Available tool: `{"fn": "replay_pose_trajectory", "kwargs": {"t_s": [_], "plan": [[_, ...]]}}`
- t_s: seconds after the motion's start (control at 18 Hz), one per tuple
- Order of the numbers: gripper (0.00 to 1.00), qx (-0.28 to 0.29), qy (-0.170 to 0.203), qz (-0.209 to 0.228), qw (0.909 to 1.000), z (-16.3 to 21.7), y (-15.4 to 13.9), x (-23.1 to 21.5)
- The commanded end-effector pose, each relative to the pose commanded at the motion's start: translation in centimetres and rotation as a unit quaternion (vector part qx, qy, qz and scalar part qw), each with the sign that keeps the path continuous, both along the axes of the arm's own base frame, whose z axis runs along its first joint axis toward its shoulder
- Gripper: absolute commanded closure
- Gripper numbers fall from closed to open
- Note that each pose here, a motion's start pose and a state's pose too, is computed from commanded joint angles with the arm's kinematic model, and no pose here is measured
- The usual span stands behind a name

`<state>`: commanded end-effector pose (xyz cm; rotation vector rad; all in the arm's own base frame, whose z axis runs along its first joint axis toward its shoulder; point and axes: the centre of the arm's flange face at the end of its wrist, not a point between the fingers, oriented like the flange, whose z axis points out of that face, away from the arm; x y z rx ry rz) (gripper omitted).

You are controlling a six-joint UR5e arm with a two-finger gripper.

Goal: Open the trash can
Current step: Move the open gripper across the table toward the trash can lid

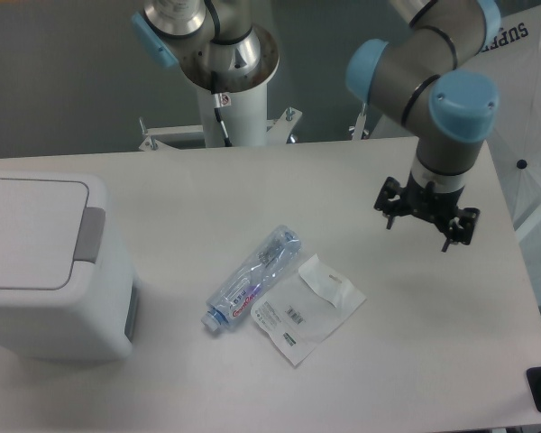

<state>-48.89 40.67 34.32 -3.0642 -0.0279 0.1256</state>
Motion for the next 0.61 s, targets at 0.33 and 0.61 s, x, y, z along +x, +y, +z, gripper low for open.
{"fn": "replay_pose_trajectory", "kwargs": {"t_s": [0.33,0.61], "plan": [[0.00,0.070,-0.026,0.092,0.9929,3.0,4.9,4.9],[0.00,0.173,-0.094,0.153,0.9683,7.2,6.7,8.0]]}}
